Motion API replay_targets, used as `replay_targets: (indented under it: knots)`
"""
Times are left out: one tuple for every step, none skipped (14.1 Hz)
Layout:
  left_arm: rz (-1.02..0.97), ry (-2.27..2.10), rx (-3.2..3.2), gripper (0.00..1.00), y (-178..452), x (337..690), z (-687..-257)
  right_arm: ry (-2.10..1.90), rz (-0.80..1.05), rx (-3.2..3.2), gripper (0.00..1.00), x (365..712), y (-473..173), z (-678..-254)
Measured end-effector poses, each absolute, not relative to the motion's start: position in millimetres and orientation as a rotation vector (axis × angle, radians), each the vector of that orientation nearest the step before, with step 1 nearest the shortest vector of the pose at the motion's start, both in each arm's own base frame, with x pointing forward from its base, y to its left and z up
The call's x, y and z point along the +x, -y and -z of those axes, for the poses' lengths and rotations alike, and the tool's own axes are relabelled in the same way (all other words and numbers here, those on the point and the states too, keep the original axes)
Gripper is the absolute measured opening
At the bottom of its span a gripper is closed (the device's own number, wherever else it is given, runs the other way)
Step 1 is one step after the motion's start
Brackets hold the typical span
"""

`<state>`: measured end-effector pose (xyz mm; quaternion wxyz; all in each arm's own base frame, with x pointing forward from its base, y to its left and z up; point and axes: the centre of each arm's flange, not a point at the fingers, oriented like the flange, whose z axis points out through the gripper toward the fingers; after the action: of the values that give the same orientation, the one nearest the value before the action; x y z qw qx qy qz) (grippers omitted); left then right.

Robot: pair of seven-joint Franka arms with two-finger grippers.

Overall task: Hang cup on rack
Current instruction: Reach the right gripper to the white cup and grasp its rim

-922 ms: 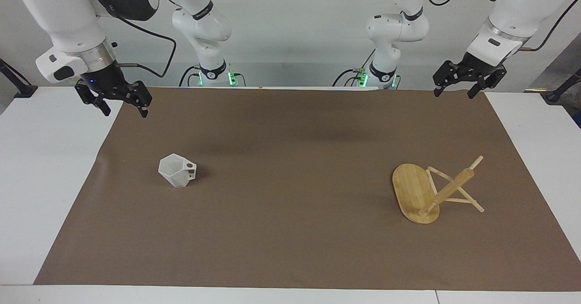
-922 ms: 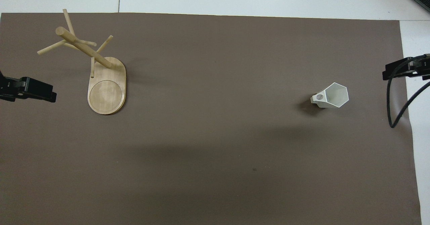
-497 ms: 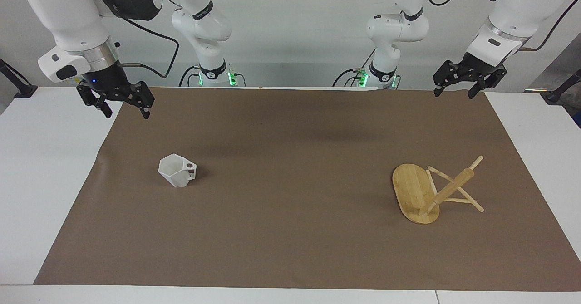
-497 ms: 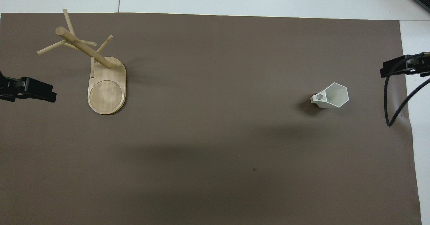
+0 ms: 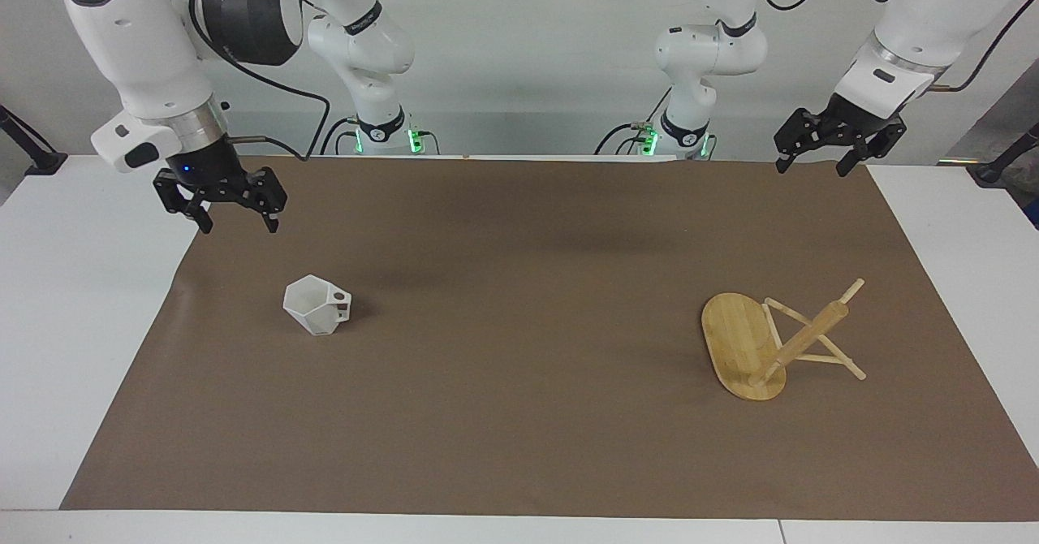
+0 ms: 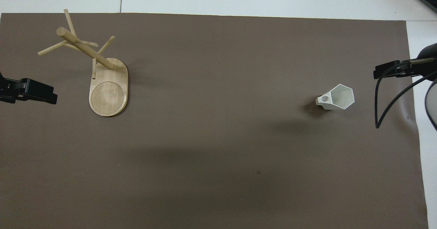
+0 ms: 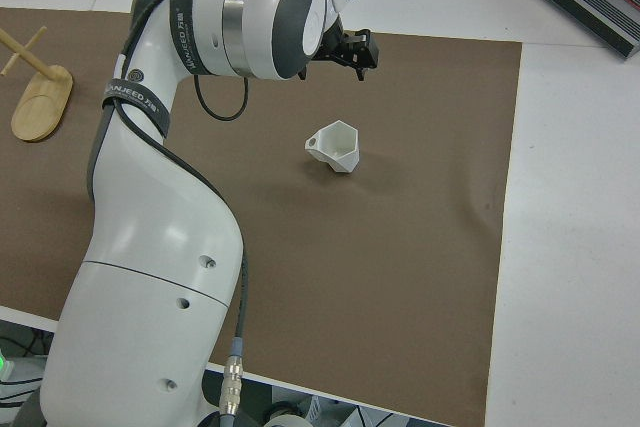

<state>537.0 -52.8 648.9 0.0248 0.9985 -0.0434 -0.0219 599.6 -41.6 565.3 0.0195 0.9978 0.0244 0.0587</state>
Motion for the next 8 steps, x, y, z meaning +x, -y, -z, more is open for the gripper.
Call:
replay_targets:
  knots:
    - [0.068, 0.134, 3.088, 1.0, 53, 537, -649, -0.076, -0.197, 3.096, 1.0, 601, 45, -545]
    - [0.068, 0.134, 3.088, 1.0, 53, 537, -649, -0.075, -0.203, 3.098, 1.0, 603, 47, -526]
    - [0.068, 0.134, 3.088, 1.0, 53, 537, -649, -0.075, -0.192, 3.104, 1.0, 604, 48, -505]
    - [0.068, 0.134, 3.088, 1.0, 53, 537, -649, -0.077, -0.176, 3.112, 1.0, 607, 49, -484]
    - [0.068, 0.134, 3.088, 1.0, 53, 537, -649, -0.078, -0.172, 3.119, 1.0, 610, 49, -464]
    - [0.068, 0.134, 3.088, 1.0, 53, 537, -649, -0.079, -0.178, 3.125, 1.0, 613, 50, -447]
    - [0.068, 0.134, 3.088, 1.0, 53, 537, -649, -0.08, -0.192, 3.129, 1.0, 615, 50, -430]
    - [0.068, 0.134, 3.088, 1.0, 53, 537, -649, -0.081, -0.206, 3.131, 1.0, 615, 49, -416]
